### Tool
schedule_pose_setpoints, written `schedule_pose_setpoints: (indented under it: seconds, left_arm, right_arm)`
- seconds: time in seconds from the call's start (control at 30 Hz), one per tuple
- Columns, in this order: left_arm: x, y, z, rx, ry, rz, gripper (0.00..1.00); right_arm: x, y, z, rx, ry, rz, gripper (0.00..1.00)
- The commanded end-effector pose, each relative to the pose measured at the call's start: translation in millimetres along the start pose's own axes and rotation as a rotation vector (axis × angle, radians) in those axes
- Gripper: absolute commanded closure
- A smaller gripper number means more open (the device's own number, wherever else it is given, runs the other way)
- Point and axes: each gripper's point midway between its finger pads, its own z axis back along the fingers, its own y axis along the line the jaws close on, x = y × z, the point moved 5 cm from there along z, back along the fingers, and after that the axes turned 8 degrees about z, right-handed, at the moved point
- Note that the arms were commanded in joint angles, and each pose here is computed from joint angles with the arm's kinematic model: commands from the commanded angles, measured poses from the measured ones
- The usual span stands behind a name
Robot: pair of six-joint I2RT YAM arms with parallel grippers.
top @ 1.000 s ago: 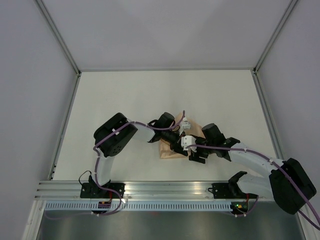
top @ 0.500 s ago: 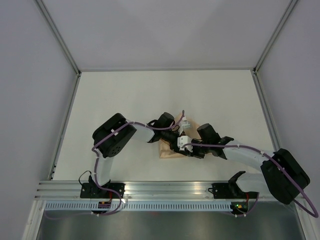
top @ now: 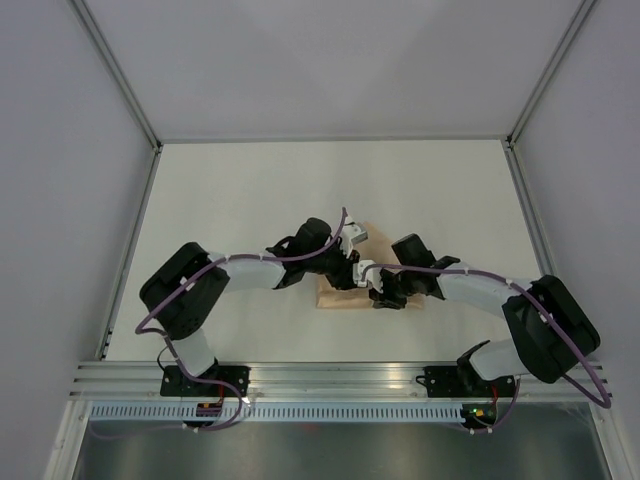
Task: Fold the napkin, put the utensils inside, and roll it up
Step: Roll the napkin at the center of the board.
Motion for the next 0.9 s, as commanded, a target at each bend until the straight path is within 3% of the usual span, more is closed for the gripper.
schedule_pose_setpoints:
  seconds: [0.0, 0.27, 0.4, 0.57, 0.87]
  left_arm:
    - [29, 0, 19, 0.109, -0.150, -0.029, 0.68]
    - [31, 6, 64, 0.303, -0.413, -0.089, 0.72]
    - [26, 1, 81, 0.327, -0.513, -0.152, 0.66]
    - [12, -15, 76, 0.419, -0.481, -0.362, 0.63]
    - [-16, -47, 19, 0.488, -0.225, -0.726, 0.60]
  right_arm:
    - [-24, 28, 1, 0.176, 0.065, -0.108, 0.89]
    - [-33, 19, 3, 0.333, 0.023, -0.239, 0.90]
    - [-38, 10, -1, 0.398, 0.021, -0.283, 0.90]
    - [-48, 9, -6, 0.465, 0.047, -0.342, 0.90]
    - [-53, 5, -10, 0.531, 0.055, -0.406, 0.91]
